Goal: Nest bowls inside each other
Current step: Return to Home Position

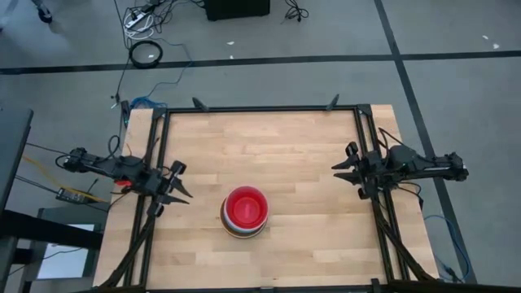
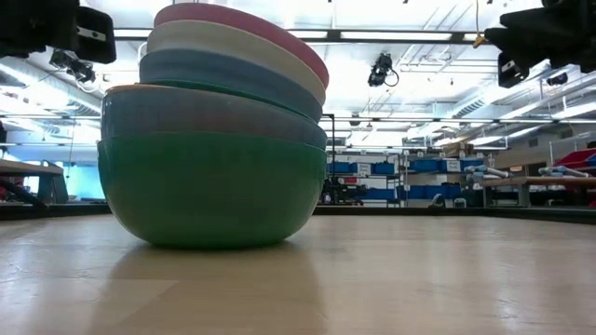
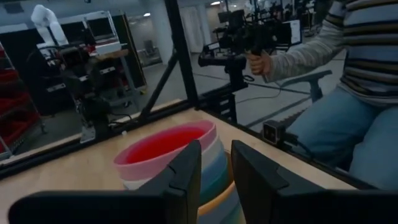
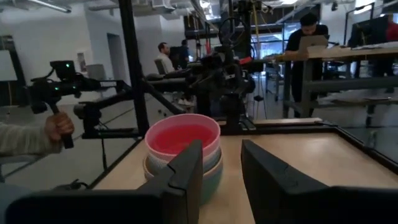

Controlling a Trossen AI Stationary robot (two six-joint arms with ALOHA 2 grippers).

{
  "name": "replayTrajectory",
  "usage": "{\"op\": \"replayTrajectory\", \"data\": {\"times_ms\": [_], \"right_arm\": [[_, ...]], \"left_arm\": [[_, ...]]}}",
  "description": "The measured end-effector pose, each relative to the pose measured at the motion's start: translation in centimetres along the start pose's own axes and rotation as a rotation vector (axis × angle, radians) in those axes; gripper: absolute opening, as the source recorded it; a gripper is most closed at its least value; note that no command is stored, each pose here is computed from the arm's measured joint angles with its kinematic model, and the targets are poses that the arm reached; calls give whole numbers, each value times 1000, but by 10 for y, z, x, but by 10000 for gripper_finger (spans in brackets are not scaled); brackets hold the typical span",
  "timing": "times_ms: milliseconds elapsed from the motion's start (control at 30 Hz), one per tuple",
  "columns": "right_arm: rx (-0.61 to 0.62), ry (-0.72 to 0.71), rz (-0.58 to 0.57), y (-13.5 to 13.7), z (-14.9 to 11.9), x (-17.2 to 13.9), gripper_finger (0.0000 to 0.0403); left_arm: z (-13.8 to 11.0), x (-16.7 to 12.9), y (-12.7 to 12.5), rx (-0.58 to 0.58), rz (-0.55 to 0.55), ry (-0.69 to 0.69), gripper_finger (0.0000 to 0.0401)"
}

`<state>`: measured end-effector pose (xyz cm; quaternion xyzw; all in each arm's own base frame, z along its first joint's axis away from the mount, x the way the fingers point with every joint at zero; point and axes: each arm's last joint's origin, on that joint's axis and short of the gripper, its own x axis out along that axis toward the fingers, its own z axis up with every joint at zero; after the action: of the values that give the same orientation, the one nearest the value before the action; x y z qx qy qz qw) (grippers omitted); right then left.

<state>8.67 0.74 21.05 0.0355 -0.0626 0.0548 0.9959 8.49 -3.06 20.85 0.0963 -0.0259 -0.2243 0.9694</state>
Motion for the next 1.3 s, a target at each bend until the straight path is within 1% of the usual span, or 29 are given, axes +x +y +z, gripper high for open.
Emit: {"op": "replayTrajectory", "data": {"times_ms": [133, 333, 500, 633, 767, 933, 1133, 1300], "right_arm": [[-18, 18, -1, 0, -2, 0, 100], [-18, 83, 3, 0, -8, 0, 100], [-33, 90, 10, 0, -11, 0, 100], [-39, 88, 12, -1, -23, 3, 100], [-37, 62, 12, -2, -38, 6, 100], [-49, 50, 1, -3, -38, 6, 100], [-80, 47, -64, -5, -37, 6, 100], [-92, 45, -105, -7, -37, 6, 100]], "left_arm": [[-10, 2, -3, -1, -39, 22, 97], [-27, 7, -5, 3, -34, 23, 97], [-38, 10, -5, 7, 20, 21, 97], [-39, 10, -3, 26, 97, 13, 97], [-40, 10, -3, 49, 115, 20, 97], [-39, 10, 0, 76, 165, 16, 97], [-39, 8, 7, 108, 250, 34, 97], [-41, 7, 13, 102, 314, 57, 97]]}}
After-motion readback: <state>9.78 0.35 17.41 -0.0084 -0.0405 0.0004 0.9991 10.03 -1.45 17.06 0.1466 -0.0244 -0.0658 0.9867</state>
